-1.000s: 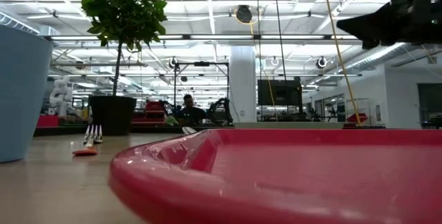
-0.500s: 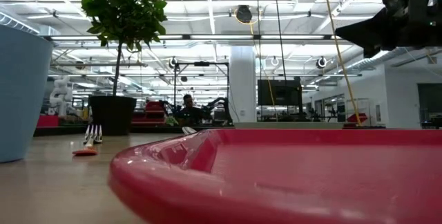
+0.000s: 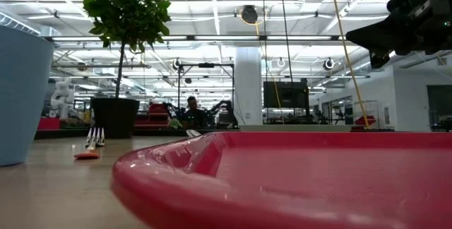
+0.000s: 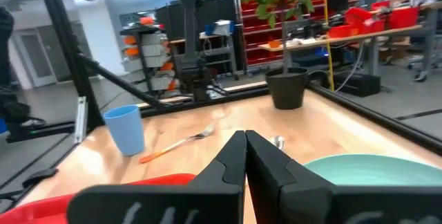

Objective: Pick and place plate/cup/fork/spoon on tray
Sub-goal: Put the blue cup on the top right of the red serving tray

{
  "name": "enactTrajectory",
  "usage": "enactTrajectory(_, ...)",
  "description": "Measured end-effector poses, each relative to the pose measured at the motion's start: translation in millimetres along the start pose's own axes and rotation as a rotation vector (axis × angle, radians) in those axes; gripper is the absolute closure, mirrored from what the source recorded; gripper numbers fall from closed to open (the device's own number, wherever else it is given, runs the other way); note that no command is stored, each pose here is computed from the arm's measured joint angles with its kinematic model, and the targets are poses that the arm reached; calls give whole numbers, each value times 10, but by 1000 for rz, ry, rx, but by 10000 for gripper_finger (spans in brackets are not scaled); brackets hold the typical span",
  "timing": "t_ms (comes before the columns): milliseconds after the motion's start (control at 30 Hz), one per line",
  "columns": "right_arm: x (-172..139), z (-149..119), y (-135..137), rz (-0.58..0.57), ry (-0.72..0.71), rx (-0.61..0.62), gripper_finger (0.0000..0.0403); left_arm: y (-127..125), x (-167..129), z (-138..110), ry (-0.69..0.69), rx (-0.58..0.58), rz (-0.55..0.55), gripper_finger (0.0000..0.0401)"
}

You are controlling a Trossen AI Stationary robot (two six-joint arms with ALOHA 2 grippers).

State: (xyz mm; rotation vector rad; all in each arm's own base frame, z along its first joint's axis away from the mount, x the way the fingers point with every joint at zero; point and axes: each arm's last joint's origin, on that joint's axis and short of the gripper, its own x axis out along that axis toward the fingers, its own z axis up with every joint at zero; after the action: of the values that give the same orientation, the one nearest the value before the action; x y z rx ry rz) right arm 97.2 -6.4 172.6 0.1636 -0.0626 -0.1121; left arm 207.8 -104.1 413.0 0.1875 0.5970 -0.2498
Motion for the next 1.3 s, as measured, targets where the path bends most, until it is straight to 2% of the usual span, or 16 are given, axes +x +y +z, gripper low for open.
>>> enactTrajectory(133,0,-1,0,-1,1,8,403,-226,240,-49,103,-84,13,378)
enactTrajectory(400,0,-26,-4,-4,27,6,403,-639,634,-139,223,-188,-4,378)
enactTrajectory(733,14,-56,-2,10,64,5,403,-1004,976,-363,418,-270,-3,377)
enactTrajectory(933,26,-72,-3,12,84,-14,403,-1160,1101,-508,520,-272,37,375)
enactTrajectory(1067,30,-74,-3,11,86,-22,403,-1240,1191,-627,602,-260,82,354)
enactTrajectory(1300,30,-73,-3,10,84,-22,403,-1351,1293,-795,730,-211,113,282)
